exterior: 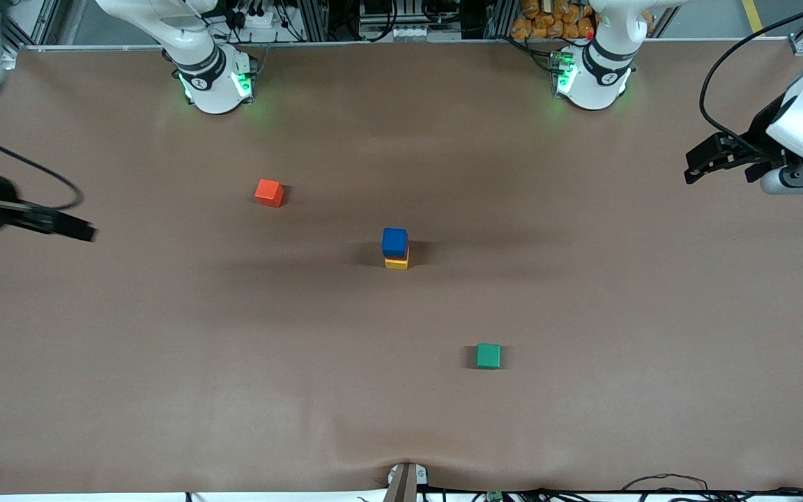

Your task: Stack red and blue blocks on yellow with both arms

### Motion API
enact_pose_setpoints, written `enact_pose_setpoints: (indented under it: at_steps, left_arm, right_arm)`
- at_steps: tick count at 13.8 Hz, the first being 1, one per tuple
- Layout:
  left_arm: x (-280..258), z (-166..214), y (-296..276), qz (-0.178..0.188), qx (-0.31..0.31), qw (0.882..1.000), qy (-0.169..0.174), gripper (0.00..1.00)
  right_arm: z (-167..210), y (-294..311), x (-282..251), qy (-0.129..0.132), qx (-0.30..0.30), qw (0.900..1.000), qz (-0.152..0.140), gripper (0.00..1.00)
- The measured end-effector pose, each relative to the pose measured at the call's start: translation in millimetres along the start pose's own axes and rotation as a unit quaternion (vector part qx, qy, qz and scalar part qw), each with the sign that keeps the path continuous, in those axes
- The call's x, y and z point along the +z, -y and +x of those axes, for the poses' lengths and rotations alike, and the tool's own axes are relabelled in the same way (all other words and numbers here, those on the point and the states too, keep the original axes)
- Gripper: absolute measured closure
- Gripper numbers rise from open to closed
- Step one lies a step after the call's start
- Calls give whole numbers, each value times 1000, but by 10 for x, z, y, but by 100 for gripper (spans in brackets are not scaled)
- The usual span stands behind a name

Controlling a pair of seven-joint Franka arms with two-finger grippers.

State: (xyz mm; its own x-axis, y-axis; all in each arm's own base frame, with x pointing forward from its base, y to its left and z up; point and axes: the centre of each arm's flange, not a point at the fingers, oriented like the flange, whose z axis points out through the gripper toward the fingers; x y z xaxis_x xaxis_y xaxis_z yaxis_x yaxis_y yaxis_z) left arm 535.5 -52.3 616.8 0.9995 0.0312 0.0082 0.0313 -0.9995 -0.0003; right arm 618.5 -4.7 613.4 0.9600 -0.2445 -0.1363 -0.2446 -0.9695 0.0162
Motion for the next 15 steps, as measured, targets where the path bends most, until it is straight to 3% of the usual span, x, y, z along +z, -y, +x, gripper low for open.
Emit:
enact_pose_setpoints:
  at_steps: [5, 9, 11, 15]
  left_arm:
    - [4, 3, 1, 0, 0, 1000, 0, 0]
    - [7, 6, 7, 0, 0, 1000, 0, 0]
    - [5, 13, 48, 0, -3, 1000, -1, 0]
    - [-11, 30, 148, -1, -10, 1000, -4, 0]
  right_arm:
    - [-430, -262, -29, -44, -5, 999, 3, 0]
    - [-891, -73, 58, -35, -35, 999, -12, 0]
    - [-936, -33, 48, -34, -43, 998, -14, 0]
    - [-904, -226, -238, -60, -30, 998, -8, 0]
